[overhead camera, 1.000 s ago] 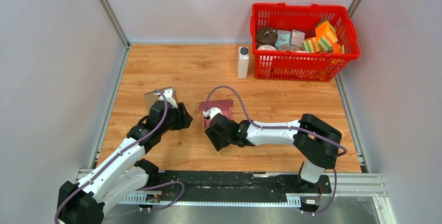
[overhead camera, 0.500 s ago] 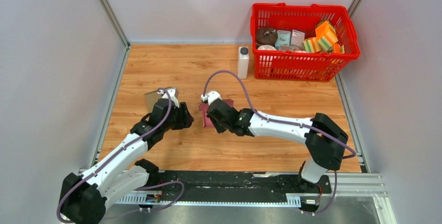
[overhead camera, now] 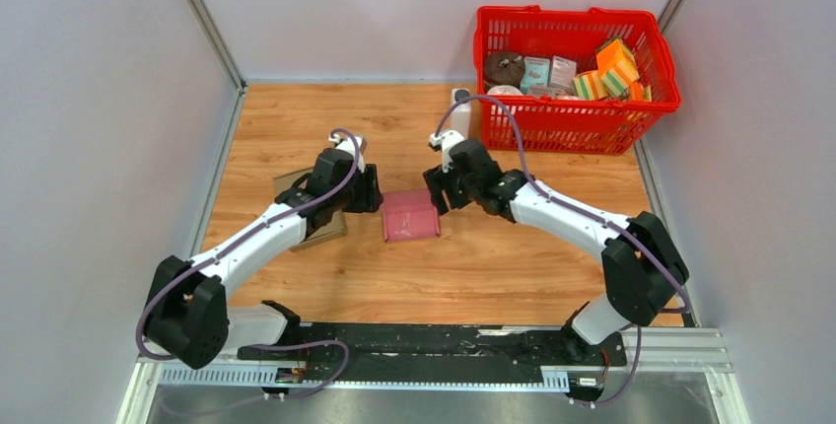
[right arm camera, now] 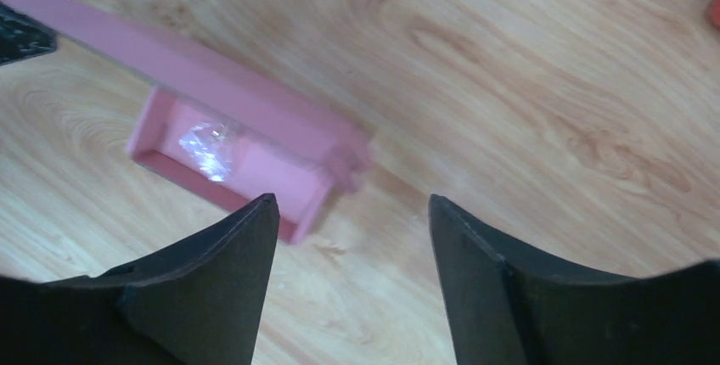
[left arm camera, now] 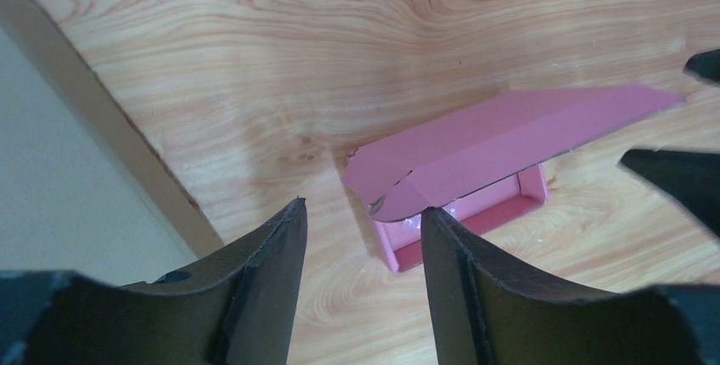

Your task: Fold the paper box

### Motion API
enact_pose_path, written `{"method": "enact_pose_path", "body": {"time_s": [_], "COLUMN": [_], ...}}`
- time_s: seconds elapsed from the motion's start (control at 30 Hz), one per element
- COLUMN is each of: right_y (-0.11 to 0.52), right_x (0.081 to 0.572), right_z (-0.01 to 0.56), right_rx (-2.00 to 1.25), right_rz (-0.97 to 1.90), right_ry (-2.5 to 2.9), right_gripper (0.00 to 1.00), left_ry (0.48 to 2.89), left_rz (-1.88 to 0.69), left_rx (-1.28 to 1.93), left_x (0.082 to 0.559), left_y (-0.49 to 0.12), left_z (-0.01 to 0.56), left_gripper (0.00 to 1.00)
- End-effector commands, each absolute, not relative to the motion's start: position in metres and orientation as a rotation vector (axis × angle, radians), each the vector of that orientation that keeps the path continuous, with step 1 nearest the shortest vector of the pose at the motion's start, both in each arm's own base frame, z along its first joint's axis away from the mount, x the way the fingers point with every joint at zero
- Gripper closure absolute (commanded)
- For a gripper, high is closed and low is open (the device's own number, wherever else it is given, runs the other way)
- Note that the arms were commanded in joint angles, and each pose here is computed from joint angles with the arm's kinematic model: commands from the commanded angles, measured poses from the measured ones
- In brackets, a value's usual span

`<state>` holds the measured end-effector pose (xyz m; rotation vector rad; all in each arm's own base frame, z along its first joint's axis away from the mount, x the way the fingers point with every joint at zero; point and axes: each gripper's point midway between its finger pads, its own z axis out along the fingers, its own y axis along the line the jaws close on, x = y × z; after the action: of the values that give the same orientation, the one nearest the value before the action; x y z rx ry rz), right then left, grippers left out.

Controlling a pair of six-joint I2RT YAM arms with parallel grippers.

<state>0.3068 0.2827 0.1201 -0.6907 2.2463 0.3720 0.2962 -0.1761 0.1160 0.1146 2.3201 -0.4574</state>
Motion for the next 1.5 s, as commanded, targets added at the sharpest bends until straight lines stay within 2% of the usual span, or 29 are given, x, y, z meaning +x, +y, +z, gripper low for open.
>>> {"method": "enact_pose_path", "body": {"time_s": [0.0,0.17,0.23,0.3,0.4,0.57,0.67,0.77,0.87,0.97,1.1,1.2,1.27,1.47], "right_y": [0.289,0.301,0.307,0.31,0.308,0.293,0.289,0.288,0.289,0.293,0.293,0.294,0.294,0.299], "right_x": [0.319,0.33,0.332,0.334,0.337,0.341,0.34,0.339,0.338,0.335,0.335,0.334,0.334,0.335], "right_z": [0.14,0.139,0.133,0.131,0.129,0.121,0.119,0.116,0.115,0.116,0.116,0.115,0.115,0.121], "right_rx": [-0.768,-0.821,-0.835,-0.822,-0.811,-0.737,-0.723,-0.729,-0.741,-0.767,-0.763,-0.762,-0.756,-0.703], "right_rz": [0.58,0.647,0.667,0.678,0.659,0.563,0.551,0.541,0.547,0.579,0.584,0.592,0.59,0.565], "right_ry": [2.102,2.035,2.044,2.052,2.059,2.124,2.133,2.149,2.148,2.139,2.138,2.145,2.147,2.159], "right_gripper": [0.31,0.31,0.37,0.48,0.57,0.6,0.56,0.56,0.58,0.64,0.72,0.81,0.83,0.96], "left_ry": [2.277,2.284,2.288,2.296,2.294,2.298,2.296,2.292,2.289,2.26,2.234,2.236,2.238,2.229], "left_rz": [-0.428,-0.447,-0.448,-0.46,-0.476,-0.493,-0.487,-0.484,-0.475,-0.509,-0.533,-0.523,-0.531,-0.51], "left_rx": [0.221,0.234,0.24,0.25,0.246,0.247,0.252,0.265,0.293,0.352,0.357,0.35,0.354,0.333], "left_x": [0.315,0.316,0.316,0.317,0.319,0.321,0.321,0.322,0.323,0.323,0.324,0.326,0.326,0.329], "left_y": [-0.182,-0.187,-0.187,-0.191,-0.194,-0.198,-0.197,-0.197,-0.197,-0.204,-0.207,-0.206,-0.208,-0.212], "left_z": [0.124,0.118,0.116,0.112,0.111,0.108,0.108,0.108,0.108,0.113,0.117,0.116,0.114,0.115], "left_gripper": [0.43,0.46,0.46,0.47,0.53,0.6,0.57,0.53,0.5,0.49,0.66,0.69,0.71,0.86]}}
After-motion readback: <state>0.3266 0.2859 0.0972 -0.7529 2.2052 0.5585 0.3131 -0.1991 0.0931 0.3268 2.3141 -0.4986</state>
